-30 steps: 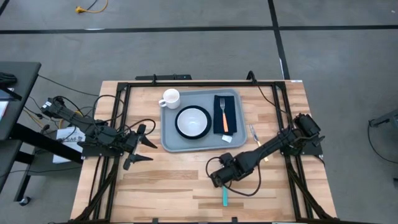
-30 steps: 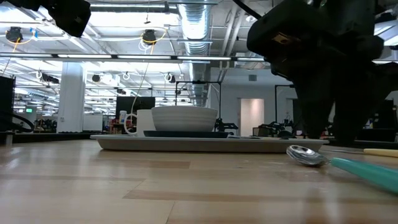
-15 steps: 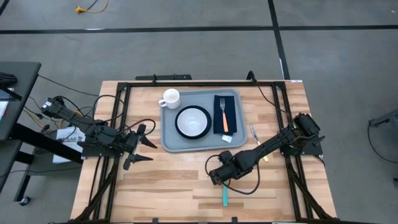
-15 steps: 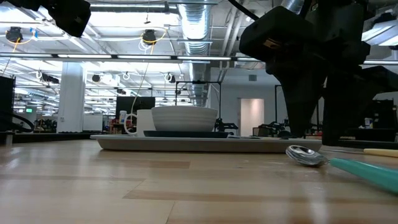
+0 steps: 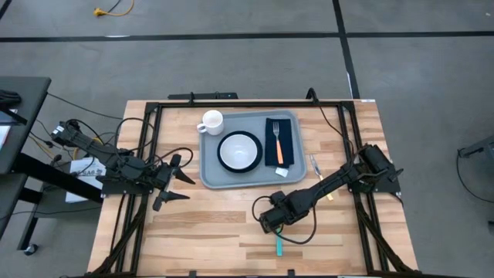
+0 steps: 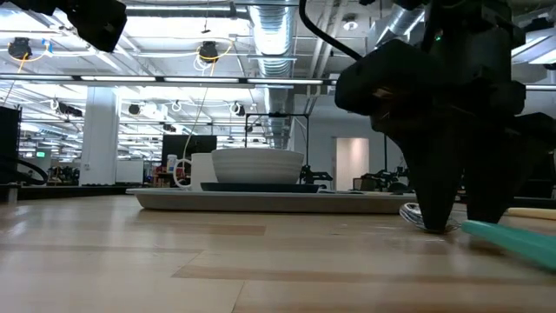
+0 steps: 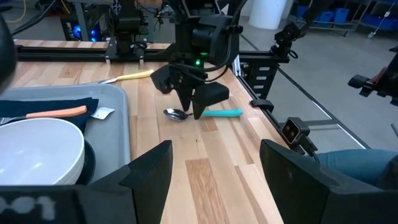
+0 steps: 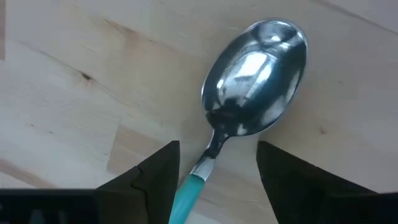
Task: Set up tray
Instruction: Put the green spoon on top of the blue table napkin on the gray serving tray to the left of the orange fork
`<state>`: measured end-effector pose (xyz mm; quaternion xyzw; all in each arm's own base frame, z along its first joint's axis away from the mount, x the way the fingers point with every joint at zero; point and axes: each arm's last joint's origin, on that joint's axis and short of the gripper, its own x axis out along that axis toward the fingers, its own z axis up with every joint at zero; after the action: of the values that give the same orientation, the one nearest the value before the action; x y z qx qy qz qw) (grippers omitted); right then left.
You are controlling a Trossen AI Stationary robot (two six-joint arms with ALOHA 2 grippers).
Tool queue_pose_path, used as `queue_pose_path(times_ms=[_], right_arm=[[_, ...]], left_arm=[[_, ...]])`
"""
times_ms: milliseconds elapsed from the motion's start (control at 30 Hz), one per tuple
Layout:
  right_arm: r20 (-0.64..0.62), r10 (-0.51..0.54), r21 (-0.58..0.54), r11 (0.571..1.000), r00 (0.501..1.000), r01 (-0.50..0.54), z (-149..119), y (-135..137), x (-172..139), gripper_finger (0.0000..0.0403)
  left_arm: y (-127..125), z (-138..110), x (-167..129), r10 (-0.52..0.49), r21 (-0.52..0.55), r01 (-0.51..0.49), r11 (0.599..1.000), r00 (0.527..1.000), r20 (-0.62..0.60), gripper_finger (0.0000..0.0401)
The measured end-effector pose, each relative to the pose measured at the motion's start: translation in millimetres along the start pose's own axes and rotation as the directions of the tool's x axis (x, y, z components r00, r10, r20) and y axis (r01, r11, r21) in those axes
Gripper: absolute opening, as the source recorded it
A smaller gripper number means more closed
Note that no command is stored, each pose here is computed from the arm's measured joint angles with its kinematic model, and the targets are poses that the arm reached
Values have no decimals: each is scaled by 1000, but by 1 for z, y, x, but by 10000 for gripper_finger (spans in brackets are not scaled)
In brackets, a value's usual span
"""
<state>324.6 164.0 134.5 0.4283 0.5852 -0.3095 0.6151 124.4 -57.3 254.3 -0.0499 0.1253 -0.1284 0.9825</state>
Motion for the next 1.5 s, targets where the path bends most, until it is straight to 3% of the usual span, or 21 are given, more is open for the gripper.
queue_pose_path(times_ms=[967,1500], right_arm=[[-2,-22,41,999,1000,22,0,-3,-2,182],[-3,-64,42,997,998,64,0,-7,-1,103]], left_arm=[[0,0,0,-1,-1,1,1000,1000,4,231],[0,0,0,-1,-1,1,1000,1000,3,231]])
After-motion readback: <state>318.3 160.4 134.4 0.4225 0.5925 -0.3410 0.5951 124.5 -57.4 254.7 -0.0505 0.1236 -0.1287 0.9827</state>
